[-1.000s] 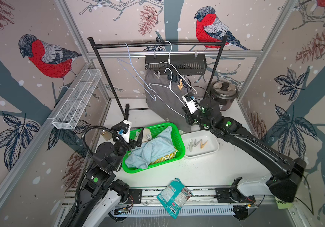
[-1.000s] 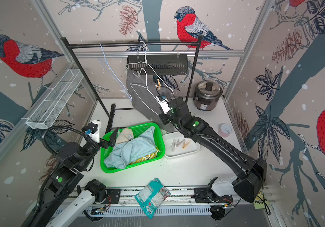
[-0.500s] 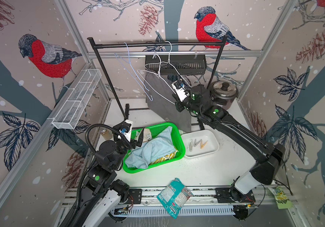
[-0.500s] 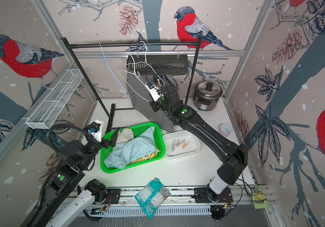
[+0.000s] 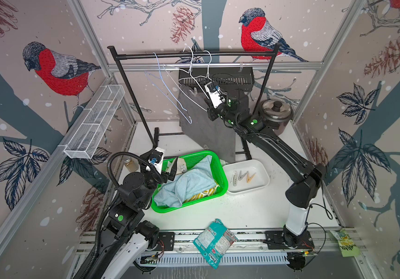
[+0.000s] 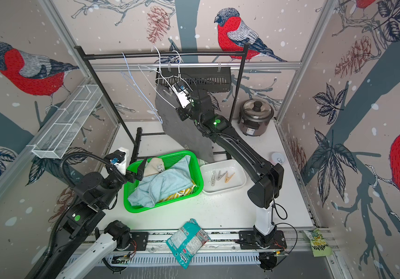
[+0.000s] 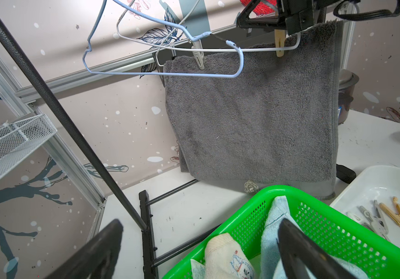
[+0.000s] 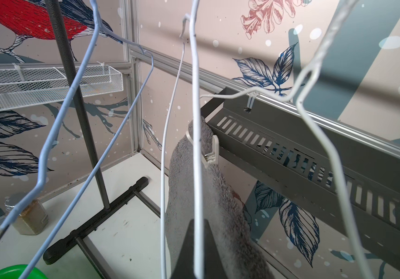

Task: Remove the clothespins securing towels to the hanger
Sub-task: Place the hanger on the clothesline.

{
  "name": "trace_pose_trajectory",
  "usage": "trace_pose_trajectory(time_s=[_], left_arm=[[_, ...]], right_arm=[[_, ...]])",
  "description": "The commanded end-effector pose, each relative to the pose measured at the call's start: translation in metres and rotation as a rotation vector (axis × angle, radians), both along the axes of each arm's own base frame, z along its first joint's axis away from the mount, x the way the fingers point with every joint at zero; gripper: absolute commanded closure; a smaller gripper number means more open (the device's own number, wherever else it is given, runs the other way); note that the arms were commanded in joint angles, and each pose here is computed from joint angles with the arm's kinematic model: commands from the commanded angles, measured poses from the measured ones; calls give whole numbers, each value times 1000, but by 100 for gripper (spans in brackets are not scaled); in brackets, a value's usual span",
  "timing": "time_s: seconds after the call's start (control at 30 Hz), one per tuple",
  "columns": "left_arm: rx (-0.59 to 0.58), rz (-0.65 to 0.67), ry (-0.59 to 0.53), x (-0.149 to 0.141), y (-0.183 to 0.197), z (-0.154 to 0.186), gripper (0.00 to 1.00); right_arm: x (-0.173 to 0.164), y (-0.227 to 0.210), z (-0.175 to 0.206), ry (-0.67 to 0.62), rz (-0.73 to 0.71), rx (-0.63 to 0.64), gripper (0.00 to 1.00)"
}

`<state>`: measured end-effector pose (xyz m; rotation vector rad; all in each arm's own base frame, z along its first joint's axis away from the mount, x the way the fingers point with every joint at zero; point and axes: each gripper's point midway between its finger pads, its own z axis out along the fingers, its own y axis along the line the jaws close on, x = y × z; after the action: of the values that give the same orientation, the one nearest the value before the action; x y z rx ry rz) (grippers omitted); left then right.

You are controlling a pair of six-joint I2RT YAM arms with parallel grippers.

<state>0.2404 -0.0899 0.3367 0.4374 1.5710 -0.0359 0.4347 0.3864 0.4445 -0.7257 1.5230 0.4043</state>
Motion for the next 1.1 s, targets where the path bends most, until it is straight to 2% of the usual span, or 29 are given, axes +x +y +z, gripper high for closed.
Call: trace_pose_trajectory(time_s=[0.0,0.43,0.5,0.57,0.63,0.73,0.87,1.07], left_arm=[[8,10,-19,2,1,3,1],[40,0,-5,6,-3,-4,1],[41,0,-2,6,-3,-5,1],[42,1,-3,7,-3,-5,1],[41,-1,-3,7,-3,-5,1],[39,-15,-2,6,-5,-4,2],[31,-27,-3,4,-7,-3,1],[-35,37,-15,8,3,4,1]], right_arm=[[5,7,6,2,14,29,99],[22,25,-23,67,34,-9,97],[21,27,-26,75,39,-18,87],[17,26,-23,72,44,-23,68],[12,25,-16,59,51,-24,54],[3,22,-8,38,54,-32,41],[-12,12,6,14,43,-33,33],[-44,-5,28,-4,44,-15,26]])
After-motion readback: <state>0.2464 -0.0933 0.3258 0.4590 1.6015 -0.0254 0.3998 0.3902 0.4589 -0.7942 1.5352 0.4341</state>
